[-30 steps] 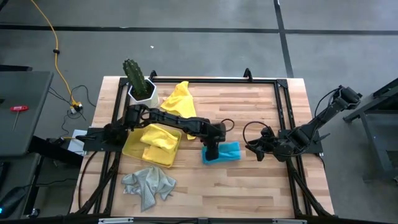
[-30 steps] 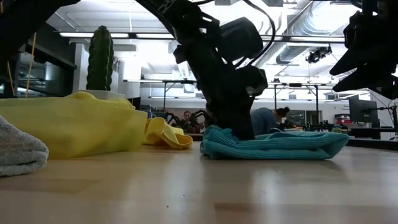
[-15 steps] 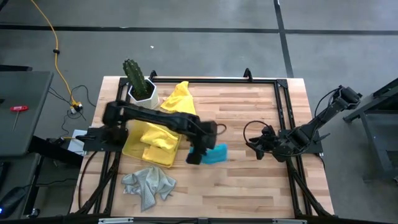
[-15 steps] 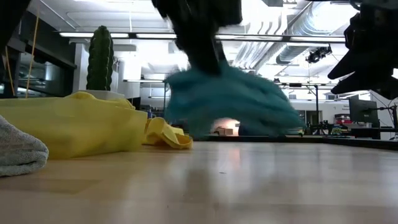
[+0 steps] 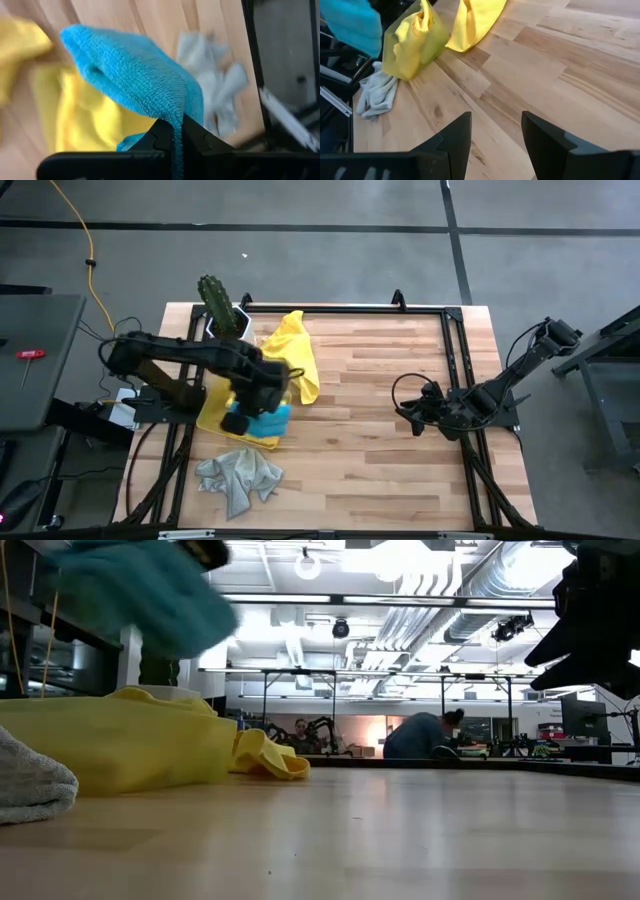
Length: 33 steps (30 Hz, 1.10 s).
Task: Fold microfiber towels
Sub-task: Put the blue microfiber towel into the yellow bin
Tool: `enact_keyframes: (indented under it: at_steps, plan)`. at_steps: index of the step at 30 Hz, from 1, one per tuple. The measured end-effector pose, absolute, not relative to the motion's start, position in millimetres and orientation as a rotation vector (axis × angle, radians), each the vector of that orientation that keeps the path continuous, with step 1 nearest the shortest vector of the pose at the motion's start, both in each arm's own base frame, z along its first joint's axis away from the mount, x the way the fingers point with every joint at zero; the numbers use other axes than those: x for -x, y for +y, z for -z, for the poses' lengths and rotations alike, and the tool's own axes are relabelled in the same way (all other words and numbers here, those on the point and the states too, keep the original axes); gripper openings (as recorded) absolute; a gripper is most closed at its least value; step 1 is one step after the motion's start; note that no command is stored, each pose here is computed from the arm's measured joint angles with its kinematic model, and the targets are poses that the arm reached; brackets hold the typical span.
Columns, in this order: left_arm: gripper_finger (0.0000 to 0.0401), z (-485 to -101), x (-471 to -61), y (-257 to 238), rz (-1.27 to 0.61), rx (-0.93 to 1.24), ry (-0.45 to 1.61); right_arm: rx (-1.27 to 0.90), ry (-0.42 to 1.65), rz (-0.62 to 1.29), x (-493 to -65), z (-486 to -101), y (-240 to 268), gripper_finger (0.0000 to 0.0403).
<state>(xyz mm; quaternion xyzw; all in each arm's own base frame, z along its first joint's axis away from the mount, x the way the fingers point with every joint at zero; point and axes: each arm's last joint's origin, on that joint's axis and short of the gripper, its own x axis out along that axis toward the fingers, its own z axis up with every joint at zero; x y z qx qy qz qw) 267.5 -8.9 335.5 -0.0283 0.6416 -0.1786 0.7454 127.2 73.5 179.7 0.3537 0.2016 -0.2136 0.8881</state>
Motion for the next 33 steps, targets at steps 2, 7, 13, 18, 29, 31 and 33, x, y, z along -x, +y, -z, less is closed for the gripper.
enact_keyframes:
  at_steps: [2,7,13,18,29,31,33]
  plan:
    - [0.0000,-331,-255,-13,0.400,0.068,1.447,-0.748,0.416,0.447,-127,-180,73,0.0165]
    - [0.0000,-312,-232,-21,0.407,0.071,1.437,-0.756,0.412,0.443,-128,-180,74,0.0165]
    - [0.0000,-271,-227,-18,0.396,0.072,1.416,-0.769,0.404,0.440,-128,-181,74,0.0165]
    - [0.0000,-231,-223,-7,0.305,0.004,1.509,-0.770,0.404,0.442,-128,-181,74,0.0165]
    - [0.0049,-216,-217,6,0.192,0.039,1.565,-0.783,0.412,0.428,-130,-181,76,0.0165]
    - [0.0069,-219,-218,6,0.191,0.057,1.564,-0.789,0.413,0.429,-130,-180,76,0.0165]
    - [0.0092,-225,-219,5,0.204,0.071,1.564,-0.789,0.413,0.429,-130,-181,76,0.0165]
